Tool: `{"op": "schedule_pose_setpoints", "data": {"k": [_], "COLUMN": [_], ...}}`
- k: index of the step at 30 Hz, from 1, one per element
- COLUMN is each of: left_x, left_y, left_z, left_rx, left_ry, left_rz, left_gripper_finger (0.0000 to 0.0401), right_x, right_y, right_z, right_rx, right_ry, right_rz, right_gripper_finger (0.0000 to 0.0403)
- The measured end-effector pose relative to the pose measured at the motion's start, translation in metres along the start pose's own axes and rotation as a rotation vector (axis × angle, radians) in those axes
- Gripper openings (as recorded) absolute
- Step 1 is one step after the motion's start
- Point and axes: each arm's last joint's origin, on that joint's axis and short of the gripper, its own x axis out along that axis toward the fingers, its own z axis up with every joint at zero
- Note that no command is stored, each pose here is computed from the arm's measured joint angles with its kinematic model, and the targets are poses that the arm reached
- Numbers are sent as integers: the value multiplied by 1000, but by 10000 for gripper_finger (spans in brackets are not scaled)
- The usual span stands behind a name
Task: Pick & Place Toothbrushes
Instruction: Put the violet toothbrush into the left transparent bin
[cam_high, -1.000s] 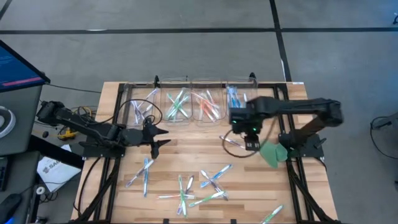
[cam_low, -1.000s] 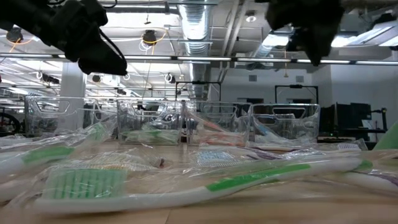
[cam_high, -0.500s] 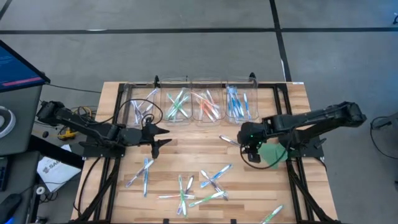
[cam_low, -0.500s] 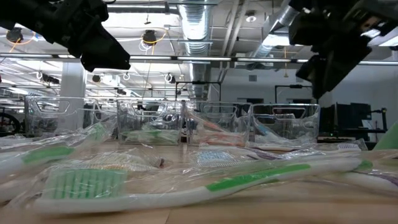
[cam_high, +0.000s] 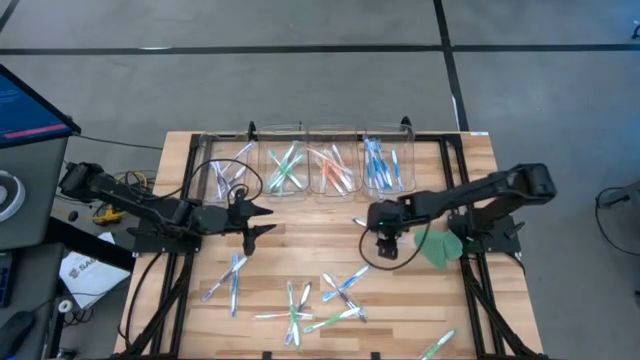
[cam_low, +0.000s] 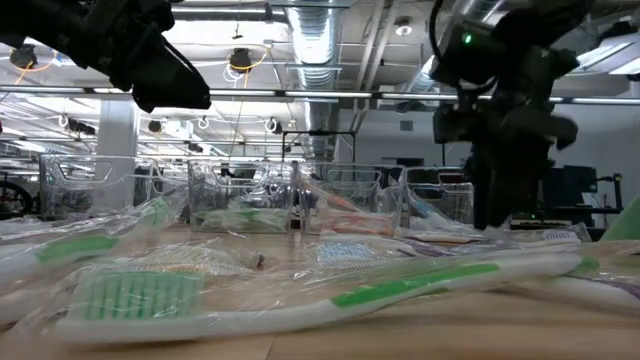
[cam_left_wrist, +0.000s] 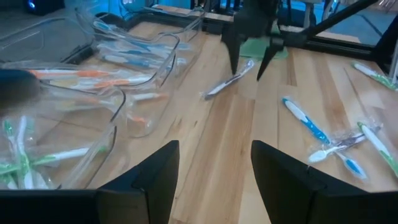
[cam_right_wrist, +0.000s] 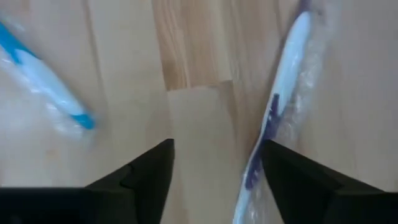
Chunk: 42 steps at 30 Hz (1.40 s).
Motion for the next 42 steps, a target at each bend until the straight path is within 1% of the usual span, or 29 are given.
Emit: {"op": "schedule_pose_setpoints", "data": {"k": [2, 5, 7, 11, 14, 16, 18, 19, 20, 22, 25, 27, 29, 33, 34, 40, 42], "left_x": [0, 0, 0, 4, 8, 11, 15, 17, 19, 23, 27, 28, 29, 29, 29, 29, 29], "left_y": [0, 0, -1, -2, -3, -5, -6, -6, -7, -8, -10, -10, -11, -12, -12, -12, -12], "left_z": [0, 0, 0, -1, -4, -7, -10, -12, -13, -16, -19, -21, -21, -21, -21, -21, -21], "left_rx": [-21, -70, -75, -72, -62, -52, -39, -32, -29, -21, -13, -4, -6, -5, -4, 8, 8], "left_ry": [-1, -3, 1, 10, 27, 38, 59, 70, 75, 87, 99, 112, 107, 111, 112, 109, 109], "left_rz": [0, -9, -14, -13, -7, -3, 6, 9, 11, 16, 15, 18, 16, -3, -3, -5, -5], "left_gripper_finger": [193, 193, 193, 193, 193, 193, 193, 193, 193, 193, 193, 193, 193, 193, 193, 193, 193], "right_x": [12, 27, 35, 40, 37, 27, 16, 10, 1, -11, -16, -16, -9, 11, 15, 35, 37], "right_y": [0, 0, -1, -2, -1, 3, 4, 6, 6, 6, 2, -2, -6, -15, -18, -25, -24], "right_z": [2, 5, 4, 6, 6, 9, 7, 11, 15, 18, 19, 22, 24, 24, 25, 31, 34], "right_rx": [-34, -57, -61, -92, -95, -102, -119, -134, -144, -165, -210, -239, -258, -251, -258, -287, -291], "right_ry": [15, 23, 44, 37, 23, -13, -19, -55, -100, -145, -181, -193, -170, -104, -91, -90, -107], "right_rz": [-3, -12, -39, -80, -77, -70, -85, -86, -100, -158, -265, -295, -308, -325, -351, -416, -418], "right_gripper_finger": [257, 275, 279, 281, 281, 281, 282, 282, 282, 282, 282, 282, 282, 282, 282, 282, 282]}}
